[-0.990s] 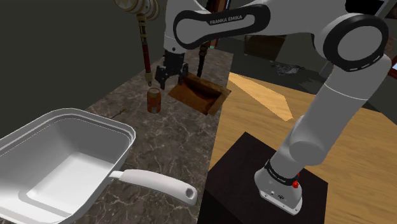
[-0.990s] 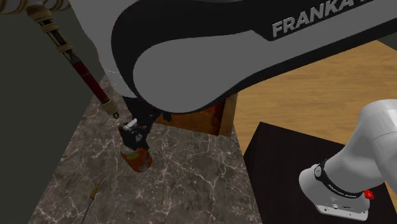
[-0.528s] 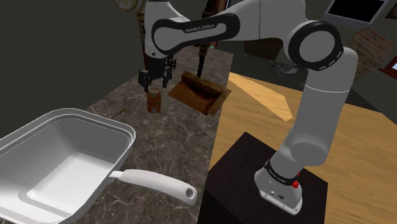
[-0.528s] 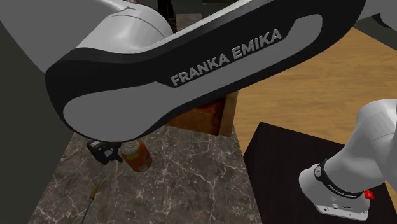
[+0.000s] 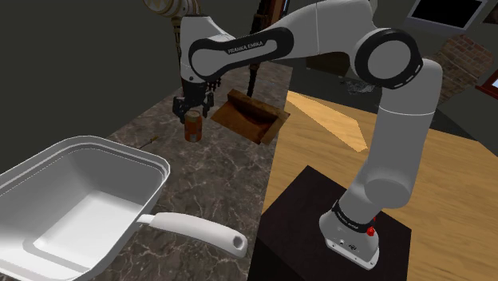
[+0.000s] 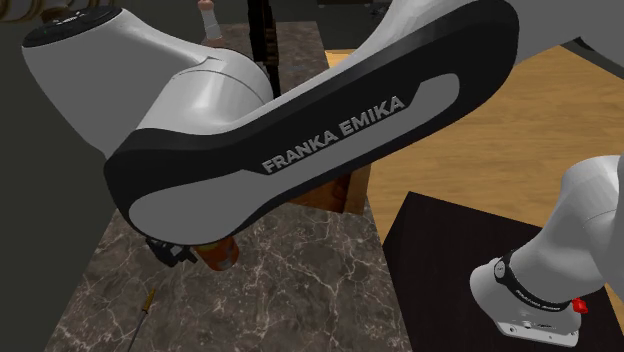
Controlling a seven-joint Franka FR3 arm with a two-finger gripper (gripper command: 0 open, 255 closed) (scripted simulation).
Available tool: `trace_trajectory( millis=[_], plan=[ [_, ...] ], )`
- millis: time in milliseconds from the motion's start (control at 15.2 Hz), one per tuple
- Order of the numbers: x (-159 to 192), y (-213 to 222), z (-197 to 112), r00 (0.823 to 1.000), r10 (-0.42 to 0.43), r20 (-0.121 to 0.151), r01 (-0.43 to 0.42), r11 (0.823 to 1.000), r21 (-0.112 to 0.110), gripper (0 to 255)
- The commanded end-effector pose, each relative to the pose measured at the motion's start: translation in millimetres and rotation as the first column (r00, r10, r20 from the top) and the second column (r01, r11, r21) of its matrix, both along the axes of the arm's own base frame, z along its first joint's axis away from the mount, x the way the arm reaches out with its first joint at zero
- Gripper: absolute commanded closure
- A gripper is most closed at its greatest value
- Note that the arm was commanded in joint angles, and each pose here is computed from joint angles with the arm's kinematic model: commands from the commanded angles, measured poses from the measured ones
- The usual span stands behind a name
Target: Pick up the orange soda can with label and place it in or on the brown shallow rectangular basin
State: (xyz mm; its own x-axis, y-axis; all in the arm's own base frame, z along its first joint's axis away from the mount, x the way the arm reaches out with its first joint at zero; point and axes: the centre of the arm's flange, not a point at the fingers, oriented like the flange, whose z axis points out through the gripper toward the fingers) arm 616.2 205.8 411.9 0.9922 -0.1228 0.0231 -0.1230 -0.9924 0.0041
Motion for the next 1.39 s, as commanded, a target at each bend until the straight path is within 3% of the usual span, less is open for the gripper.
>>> trace_trajectory(
  millis=[0,330,396,990,1320],
  plan=[
    [0.3,-0.1,-1.0,1.000,0.000,0.000,0.000,1.000,0.000,0],
    [0.3,-0.1,-0.9,1.000,0.000,0.000,0.000,1.000,0.000,0],
    [0.3,-0.1,-0.9,1.000,0.000,0.000,0.000,1.000,0.000,255],
    [0.3,-0.1,-1.0,1.000,0.000,0.000,0.000,1.000,0.000,255],
    [0.3,-0.1,25.4,1.000,0.000,0.000,0.000,1.000,0.000,255]
  ],
)
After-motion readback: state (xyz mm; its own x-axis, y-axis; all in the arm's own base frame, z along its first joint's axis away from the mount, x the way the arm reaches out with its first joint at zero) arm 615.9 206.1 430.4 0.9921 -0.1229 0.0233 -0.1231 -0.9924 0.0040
